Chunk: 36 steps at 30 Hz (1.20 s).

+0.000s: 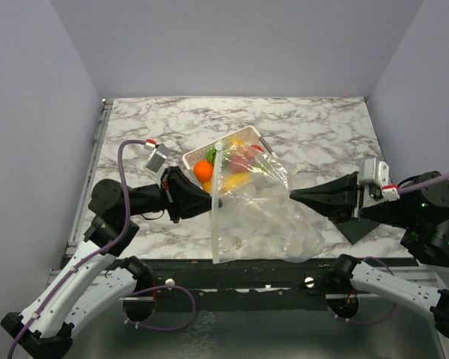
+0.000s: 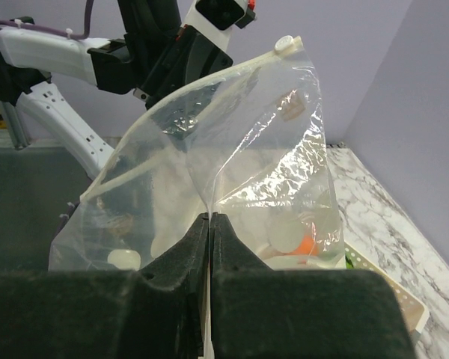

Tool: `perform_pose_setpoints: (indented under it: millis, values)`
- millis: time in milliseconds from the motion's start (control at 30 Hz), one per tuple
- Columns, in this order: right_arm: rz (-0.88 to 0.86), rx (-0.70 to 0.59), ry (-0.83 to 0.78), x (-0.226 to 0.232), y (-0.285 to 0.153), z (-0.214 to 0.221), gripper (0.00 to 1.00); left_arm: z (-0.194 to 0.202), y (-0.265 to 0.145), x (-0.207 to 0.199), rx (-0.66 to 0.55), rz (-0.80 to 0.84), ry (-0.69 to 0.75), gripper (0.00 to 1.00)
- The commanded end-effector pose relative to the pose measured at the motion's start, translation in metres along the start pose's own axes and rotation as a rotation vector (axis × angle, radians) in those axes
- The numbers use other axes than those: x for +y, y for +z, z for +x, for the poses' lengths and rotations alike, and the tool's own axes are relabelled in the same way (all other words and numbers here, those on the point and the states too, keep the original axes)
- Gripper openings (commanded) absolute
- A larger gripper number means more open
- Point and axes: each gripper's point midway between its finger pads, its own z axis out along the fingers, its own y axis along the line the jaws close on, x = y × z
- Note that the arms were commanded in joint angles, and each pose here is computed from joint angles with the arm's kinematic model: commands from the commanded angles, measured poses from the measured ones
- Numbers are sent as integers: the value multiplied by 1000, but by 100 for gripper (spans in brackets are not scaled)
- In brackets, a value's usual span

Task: Place the food in the zip-top bag and seal the zipper
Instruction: Open the zipper of the food storage bag.

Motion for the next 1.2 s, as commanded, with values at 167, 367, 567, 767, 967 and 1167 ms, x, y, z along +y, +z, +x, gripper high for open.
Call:
perform_pose_setpoints:
  millis: [167, 367, 567, 767, 967, 1167]
  values:
    - [117, 46, 51, -16, -6, 12, 45, -6, 2, 26, -2, -146, 20, 0]
    - [163, 96, 95, -25, -2, 20, 63, -6, -4, 51, 39, -309, 32, 0]
    - [182, 200, 205, -34, 17, 32, 69, -9, -17, 73, 99, -493, 46, 0]
    - [235, 265, 348, -47, 40, 47, 71, -18, -35, 94, 142, -694, 60, 0]
    - [304, 274, 452, -62, 59, 49, 70, -23, -60, 117, 197, -915, 52, 0]
    - [298, 288, 572, -66, 85, 47, 70, -25, -70, 128, 205, -1023, 13, 0]
